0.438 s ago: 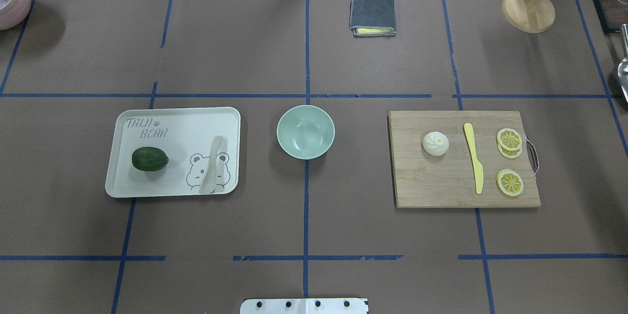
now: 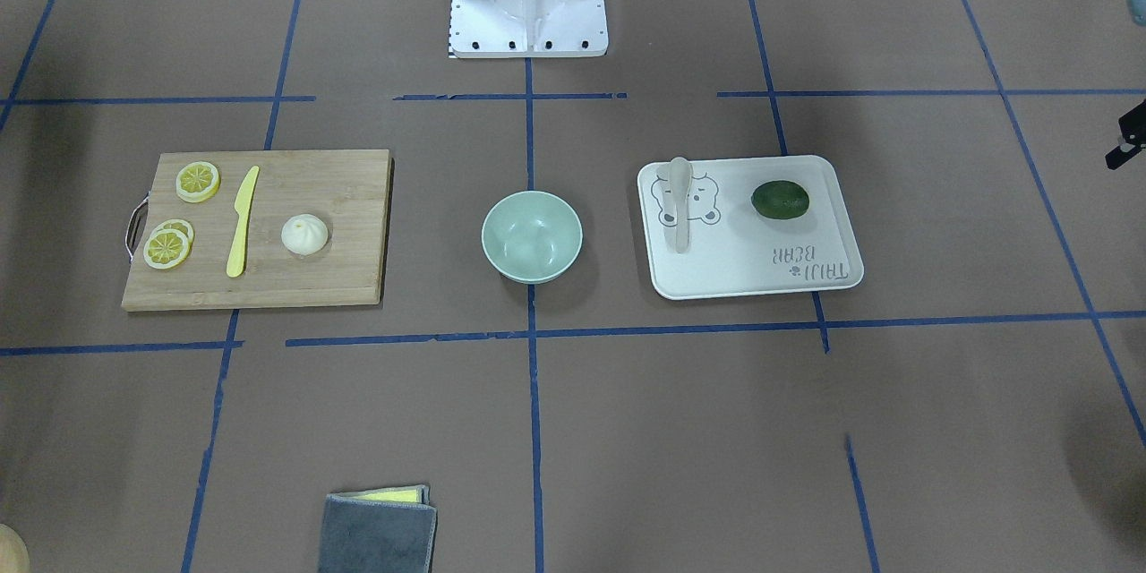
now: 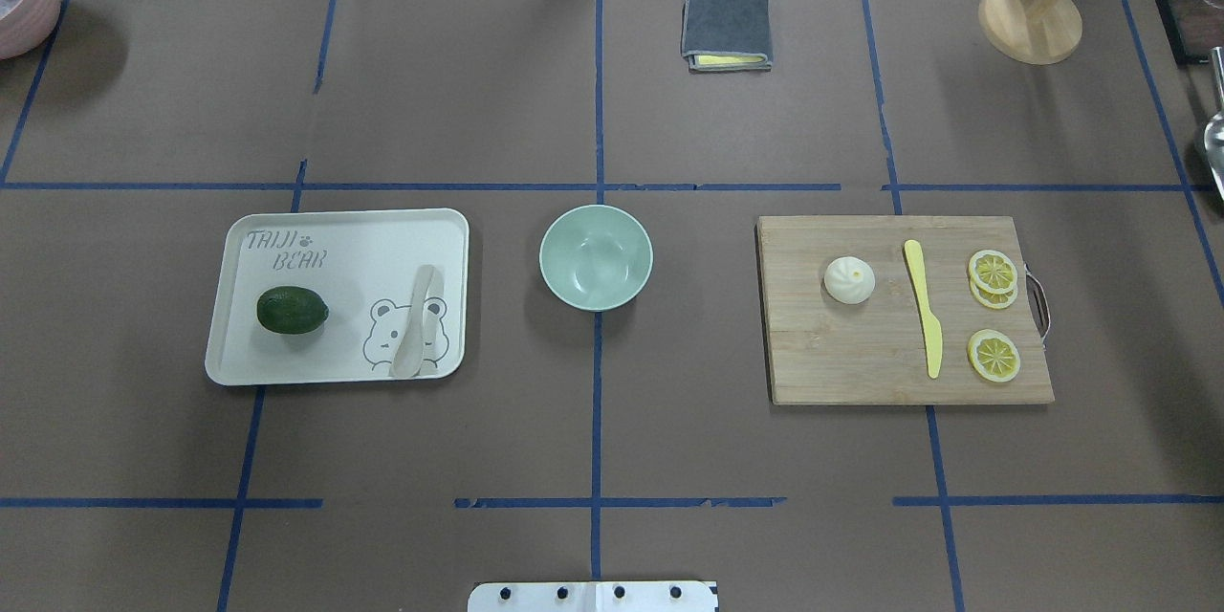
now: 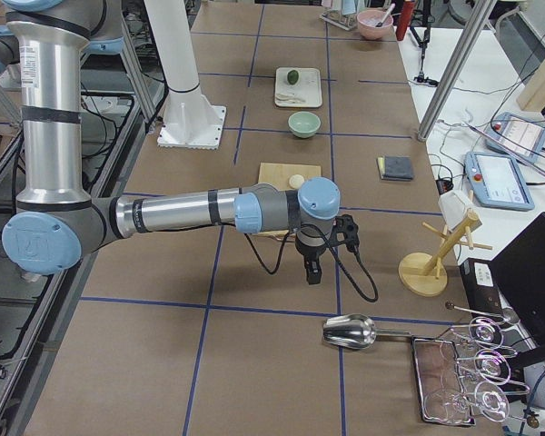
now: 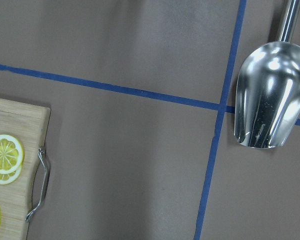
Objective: Put spoon and bun in bowl
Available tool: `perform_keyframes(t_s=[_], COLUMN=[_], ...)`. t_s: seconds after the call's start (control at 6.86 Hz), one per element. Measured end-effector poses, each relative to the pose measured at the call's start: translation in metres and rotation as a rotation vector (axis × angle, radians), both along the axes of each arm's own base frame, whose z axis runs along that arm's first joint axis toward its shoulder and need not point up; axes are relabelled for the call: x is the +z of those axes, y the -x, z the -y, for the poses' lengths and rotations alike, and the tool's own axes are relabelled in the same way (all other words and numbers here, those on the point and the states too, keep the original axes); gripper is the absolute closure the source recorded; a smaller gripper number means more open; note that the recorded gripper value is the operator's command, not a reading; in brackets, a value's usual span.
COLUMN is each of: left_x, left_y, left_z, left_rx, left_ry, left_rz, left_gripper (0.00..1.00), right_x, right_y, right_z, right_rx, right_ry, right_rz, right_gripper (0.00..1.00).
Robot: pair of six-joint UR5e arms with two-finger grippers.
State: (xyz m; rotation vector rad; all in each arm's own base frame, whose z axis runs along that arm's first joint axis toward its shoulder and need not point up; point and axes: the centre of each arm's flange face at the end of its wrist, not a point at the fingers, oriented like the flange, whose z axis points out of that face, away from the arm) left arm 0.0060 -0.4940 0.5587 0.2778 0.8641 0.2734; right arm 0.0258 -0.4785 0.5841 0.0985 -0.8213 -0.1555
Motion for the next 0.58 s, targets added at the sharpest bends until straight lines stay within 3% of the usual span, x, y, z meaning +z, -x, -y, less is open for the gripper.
perform_keyframes(t_s=[0.58], left_x=[-0.032], left_y=[-0.034], left_z=[-0.001], left_rx=[0.065], left_ry=[-0.077], left_rz=[-0.023], left_gripper=[0.0], right_x=[0.011], right_y=[0.001], right_z=[-0.002], right_rx=[-0.001], right_ry=[0.02], right_rz=[0.002], right_gripper=[0.0])
